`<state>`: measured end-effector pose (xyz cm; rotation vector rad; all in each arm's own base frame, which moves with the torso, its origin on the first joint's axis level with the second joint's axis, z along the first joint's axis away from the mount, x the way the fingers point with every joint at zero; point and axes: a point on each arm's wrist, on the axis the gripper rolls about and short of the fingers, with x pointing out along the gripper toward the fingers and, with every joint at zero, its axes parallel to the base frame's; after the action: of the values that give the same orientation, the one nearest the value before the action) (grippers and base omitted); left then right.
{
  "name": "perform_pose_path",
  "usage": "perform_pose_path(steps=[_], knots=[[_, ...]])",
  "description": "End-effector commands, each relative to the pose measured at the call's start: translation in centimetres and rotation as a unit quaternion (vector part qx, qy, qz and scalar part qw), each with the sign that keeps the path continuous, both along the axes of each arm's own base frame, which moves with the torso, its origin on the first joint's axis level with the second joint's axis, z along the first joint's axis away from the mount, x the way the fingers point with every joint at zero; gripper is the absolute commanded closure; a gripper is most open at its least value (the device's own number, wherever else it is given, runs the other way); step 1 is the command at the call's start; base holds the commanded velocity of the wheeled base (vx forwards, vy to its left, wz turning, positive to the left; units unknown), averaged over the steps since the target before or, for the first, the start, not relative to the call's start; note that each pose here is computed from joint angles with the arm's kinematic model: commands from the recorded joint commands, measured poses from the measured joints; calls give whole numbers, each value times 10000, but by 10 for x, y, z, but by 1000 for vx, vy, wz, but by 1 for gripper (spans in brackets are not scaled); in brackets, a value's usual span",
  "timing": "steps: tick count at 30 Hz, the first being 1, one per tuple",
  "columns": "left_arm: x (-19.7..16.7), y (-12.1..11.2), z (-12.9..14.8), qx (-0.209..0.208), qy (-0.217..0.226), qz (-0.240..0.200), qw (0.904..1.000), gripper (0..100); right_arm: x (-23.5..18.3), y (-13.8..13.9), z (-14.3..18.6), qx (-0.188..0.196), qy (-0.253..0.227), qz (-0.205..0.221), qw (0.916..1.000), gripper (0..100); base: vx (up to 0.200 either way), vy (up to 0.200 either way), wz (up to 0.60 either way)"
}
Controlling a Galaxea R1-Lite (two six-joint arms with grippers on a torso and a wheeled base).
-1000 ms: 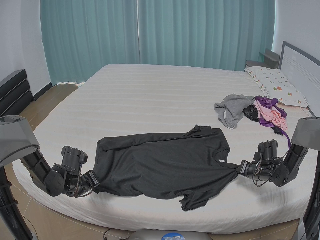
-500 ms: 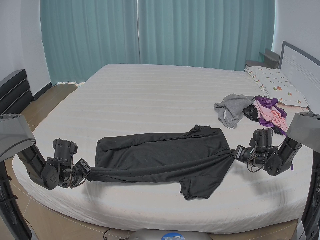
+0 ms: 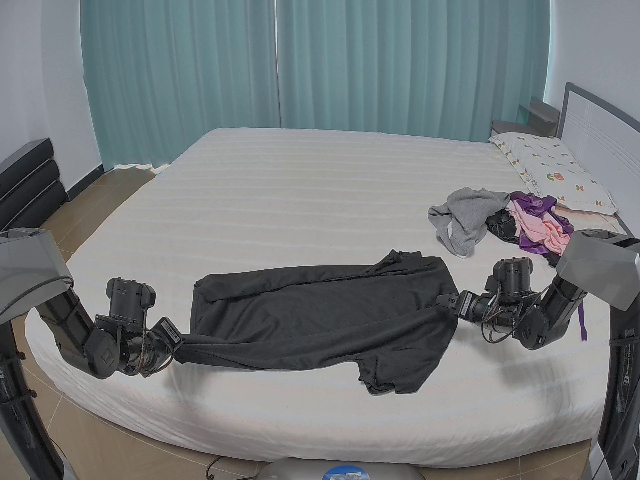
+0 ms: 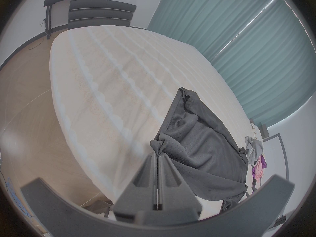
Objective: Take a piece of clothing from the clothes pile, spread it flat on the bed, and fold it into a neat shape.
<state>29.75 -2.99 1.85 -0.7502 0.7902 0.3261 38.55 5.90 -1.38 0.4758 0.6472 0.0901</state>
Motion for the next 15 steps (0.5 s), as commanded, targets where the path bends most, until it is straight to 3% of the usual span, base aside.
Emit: perform_pose_path(steps=[1, 6, 11, 15], knots=[[0, 0, 0, -29, -4, -23, 10000, 100, -15, -9, 15, 122, 23, 98, 9999, 0, 0, 0, 0], [0, 0, 0, -24, -4, -28, 10000, 100, -51, -4, 33, 226, 147, 474, 9985, 0, 0, 0, 0], [-2, -1, 2, -71, -14, -70, 9999, 100, -84, 10, 29, 168, 488, 876, 9948, 0, 0, 0, 0], [-3, -1, 3, -94, -19, -98, 9999, 100, -109, 35, 19, 130, 873, 1324, 9873, 0, 0, 0, 0]])
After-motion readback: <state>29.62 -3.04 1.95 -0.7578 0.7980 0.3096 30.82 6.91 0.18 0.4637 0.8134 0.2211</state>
